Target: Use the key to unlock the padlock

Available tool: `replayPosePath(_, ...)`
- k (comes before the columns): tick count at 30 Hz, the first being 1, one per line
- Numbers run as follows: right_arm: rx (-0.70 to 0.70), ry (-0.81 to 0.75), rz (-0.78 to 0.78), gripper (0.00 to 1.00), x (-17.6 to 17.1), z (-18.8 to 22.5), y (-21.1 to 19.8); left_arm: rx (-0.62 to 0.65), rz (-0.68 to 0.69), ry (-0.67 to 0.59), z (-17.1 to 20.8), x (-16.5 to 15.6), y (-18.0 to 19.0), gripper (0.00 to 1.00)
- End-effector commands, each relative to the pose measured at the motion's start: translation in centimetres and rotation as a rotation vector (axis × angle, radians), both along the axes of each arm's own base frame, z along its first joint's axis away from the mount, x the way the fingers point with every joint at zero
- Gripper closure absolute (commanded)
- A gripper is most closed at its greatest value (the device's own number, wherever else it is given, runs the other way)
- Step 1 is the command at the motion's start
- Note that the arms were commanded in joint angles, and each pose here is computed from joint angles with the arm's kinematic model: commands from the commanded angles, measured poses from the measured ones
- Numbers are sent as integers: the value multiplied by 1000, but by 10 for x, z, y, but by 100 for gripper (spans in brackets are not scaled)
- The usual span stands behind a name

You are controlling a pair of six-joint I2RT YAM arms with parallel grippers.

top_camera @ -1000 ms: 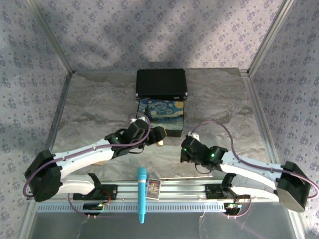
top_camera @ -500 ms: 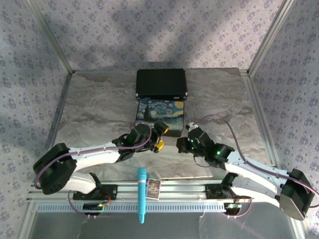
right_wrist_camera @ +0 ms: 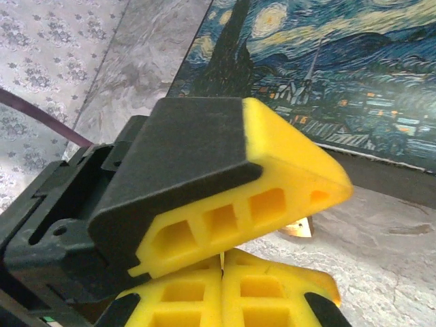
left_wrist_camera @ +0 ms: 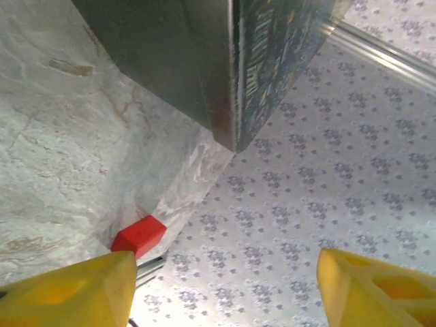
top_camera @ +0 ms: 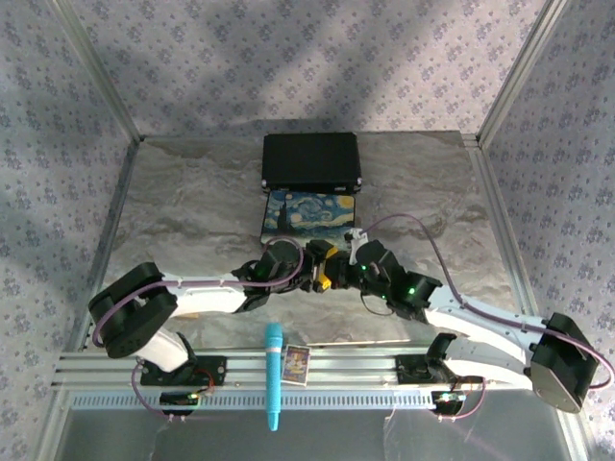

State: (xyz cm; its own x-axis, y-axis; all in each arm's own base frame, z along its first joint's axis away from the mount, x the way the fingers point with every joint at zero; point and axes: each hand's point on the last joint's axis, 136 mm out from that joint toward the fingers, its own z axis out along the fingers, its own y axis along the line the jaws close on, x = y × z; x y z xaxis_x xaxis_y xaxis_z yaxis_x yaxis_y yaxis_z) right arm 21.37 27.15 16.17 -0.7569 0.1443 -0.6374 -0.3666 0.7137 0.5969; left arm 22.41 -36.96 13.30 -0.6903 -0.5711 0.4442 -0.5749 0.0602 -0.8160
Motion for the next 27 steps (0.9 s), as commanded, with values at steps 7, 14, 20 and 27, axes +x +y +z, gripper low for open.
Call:
replayPosePath(7,36,-46,-1,100,-2,15,-2,-4,-24,-1,8,-5,-7,49)
replayPosePath(14,38,-43,-44,100,-3,13,-20,35,-17,8,-1,-5,-3,60)
replayPosePath(20,43,-18,-60,100,-3,5,-27,42,-25,-12,1,-5,-4,76)
replayPosePath(27,40,-6,-76,100,-2,0,-34,72,-24,-40,4,-4,0,86)
